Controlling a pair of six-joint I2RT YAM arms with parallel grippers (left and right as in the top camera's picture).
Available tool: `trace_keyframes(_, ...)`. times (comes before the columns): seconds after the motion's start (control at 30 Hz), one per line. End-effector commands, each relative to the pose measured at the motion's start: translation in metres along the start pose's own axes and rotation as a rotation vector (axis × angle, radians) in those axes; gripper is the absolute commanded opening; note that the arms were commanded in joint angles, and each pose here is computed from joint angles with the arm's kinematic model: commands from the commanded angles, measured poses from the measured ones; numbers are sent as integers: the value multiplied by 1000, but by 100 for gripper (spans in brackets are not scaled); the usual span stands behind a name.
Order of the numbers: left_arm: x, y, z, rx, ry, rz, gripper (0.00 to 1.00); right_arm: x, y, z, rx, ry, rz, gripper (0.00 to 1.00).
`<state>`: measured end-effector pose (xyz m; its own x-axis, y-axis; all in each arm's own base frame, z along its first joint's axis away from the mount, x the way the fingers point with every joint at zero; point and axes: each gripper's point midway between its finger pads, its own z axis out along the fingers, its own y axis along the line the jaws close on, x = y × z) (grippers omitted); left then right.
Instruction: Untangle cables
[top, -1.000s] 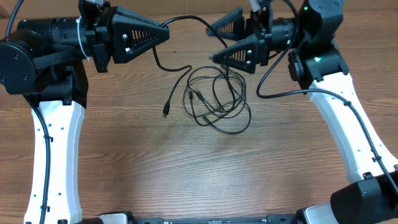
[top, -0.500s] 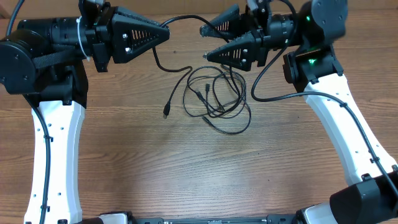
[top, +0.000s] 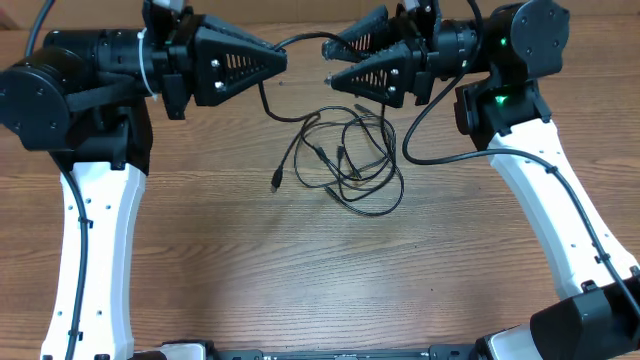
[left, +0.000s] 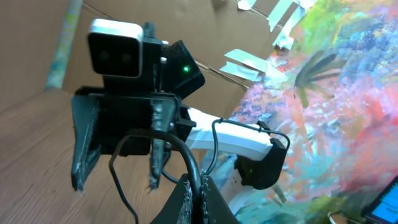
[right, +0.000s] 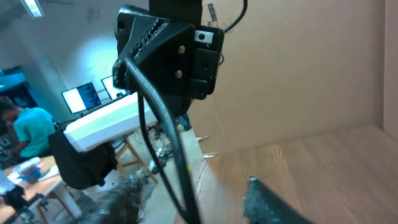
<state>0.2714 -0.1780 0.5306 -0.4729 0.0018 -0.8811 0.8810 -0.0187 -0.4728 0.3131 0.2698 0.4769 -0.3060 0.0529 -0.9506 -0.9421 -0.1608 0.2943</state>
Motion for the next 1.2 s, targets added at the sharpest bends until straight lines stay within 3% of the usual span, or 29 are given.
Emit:
trace_keyframes(0.0,2,-10,5,20,26,45,4,-16,15,4,7,-36,-42,42)
trace_keyframes(0.33,5,11,10,33,34,-15,4,-24,20,3,7,-64,-65,40)
trace_keyframes(0.5,6,15,11,36,36,-23,4,-25,19,3,11,-70,-64,33)
trace_keyframes(0.67,6,15,11,37,36,-13,4,-25,19,3,10,-69,-61,22)
trace_keyframes(0.8,7,15,11,37,36,-6,4,-26,18,3,15,-78,-29,4)
trace_keyframes(1.17,22,32,15,47,42,-35,4,-39,27,2,8,-131,-13,4)
